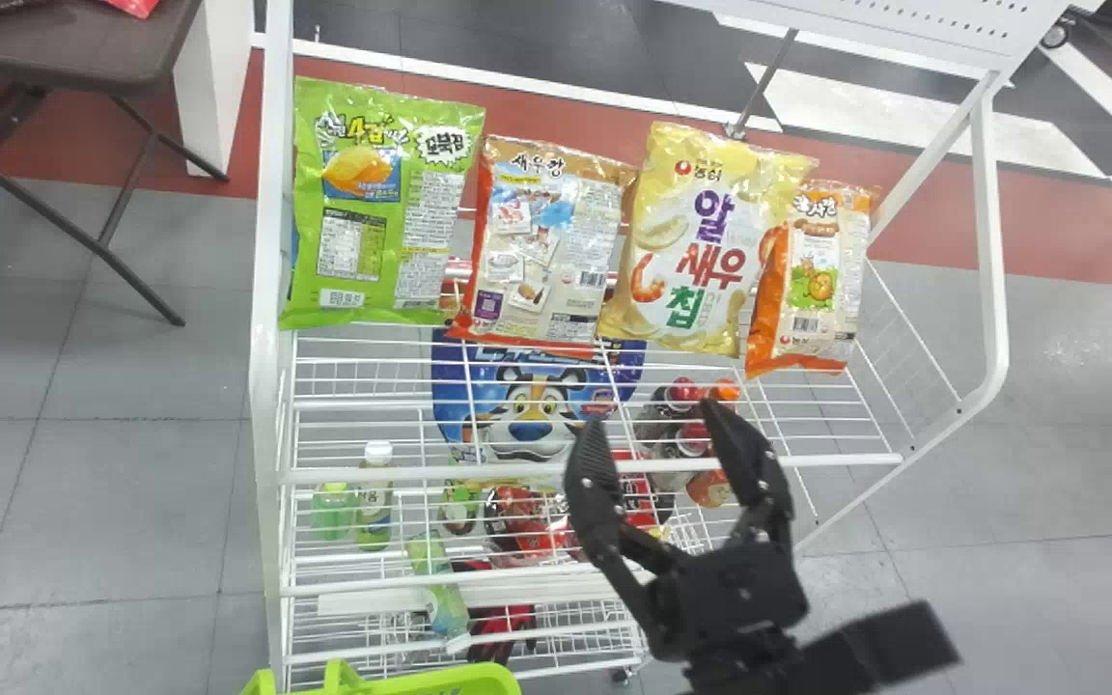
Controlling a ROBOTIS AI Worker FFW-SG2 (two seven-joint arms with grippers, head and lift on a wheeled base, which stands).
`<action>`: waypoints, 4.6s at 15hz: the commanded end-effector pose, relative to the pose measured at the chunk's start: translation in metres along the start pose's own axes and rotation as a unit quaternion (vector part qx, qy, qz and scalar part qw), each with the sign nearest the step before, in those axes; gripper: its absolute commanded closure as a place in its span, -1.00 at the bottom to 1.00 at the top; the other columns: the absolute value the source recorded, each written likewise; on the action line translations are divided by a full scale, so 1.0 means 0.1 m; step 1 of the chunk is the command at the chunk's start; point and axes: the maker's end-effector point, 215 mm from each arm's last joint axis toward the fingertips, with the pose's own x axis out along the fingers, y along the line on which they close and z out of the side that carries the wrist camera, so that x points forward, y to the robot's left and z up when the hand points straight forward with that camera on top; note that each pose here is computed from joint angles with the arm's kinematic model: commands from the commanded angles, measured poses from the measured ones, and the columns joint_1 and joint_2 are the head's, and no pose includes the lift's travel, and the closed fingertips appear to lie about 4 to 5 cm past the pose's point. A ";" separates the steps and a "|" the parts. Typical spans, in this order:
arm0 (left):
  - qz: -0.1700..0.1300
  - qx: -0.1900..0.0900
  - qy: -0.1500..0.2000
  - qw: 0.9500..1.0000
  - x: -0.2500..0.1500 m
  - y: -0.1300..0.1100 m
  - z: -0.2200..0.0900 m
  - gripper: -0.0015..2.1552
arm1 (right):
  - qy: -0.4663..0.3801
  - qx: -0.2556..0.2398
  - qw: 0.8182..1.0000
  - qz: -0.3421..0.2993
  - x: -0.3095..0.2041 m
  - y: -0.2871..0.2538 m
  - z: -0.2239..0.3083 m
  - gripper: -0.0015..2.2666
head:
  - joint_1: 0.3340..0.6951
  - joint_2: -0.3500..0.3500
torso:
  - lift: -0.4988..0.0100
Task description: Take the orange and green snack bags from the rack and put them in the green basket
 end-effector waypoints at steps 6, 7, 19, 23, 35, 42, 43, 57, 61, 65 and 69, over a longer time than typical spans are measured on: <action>0.000 0.005 0.017 1.000 0.03 0.00 -0.03 0.99 | 0.053 -0.027 0.998 0.028 0.70 0.64 -0.35 -0.87 | 1.00 -1.00 | 0.96; -0.002 0.003 0.019 1.000 0.03 -0.01 -0.05 0.99 | 0.065 -0.032 0.997 0.032 0.83 0.71 -0.42 -0.87 | 1.00 -0.95 | 0.96; 0.005 -0.003 0.043 0.999 0.03 -0.03 -0.29 0.99 | 0.080 -0.045 0.995 0.030 2.05 0.89 -0.79 -0.87 | 1.00 -0.49 | 0.96; 0.011 -0.003 0.041 0.999 0.02 -0.01 -0.28 0.99 | 0.083 -0.038 0.995 0.031 2.40 0.83 -0.80 -0.87 | 1.00 -0.44 | 0.96; 0.015 0.009 0.038 0.999 0.01 0.07 -0.08 0.99 | 0.117 -0.015 0.989 0.093 2.83 1.24 -0.93 -0.84 | 1.00 -0.23 | 0.96; 0.013 0.008 0.033 0.999 0.00 0.10 -0.03 0.99 | 0.137 -0.046 0.986 0.082 2.84 1.11 -1.11 0.99 | 1.00 -0.19 | 0.96; 0.014 0.007 0.033 0.999 0.00 0.11 -0.03 0.99 | 0.121 -0.056 0.988 0.084 2.82 1.13 -1.04 0.99 | 1.00 -0.20 | 0.96; 0.011 0.011 0.035 0.999 0.01 0.05 -0.06 0.99 | 0.119 0.001 0.991 0.061 1.70 0.71 -0.43 0.99 | 1.00 -0.37 | 0.96; 0.012 0.009 0.037 0.999 0.05 0.05 -0.08 0.99 | 0.163 0.008 0.985 0.059 1.04 0.33 -0.28 0.99 | 1.00 -0.69 | 0.96; 0.032 0.007 0.044 0.998 0.09 0.14 -0.10 0.99 | 0.230 0.019 0.970 0.072 0.50 0.06 -0.31 0.99 | 1.00 -1.00 | 0.96; 0.044 0.010 0.037 0.998 0.08 0.19 -0.04 0.99 | 0.383 0.072 0.916 0.094 -0.36 -0.10 -0.62 0.99 | 1.00 -1.00 | 0.96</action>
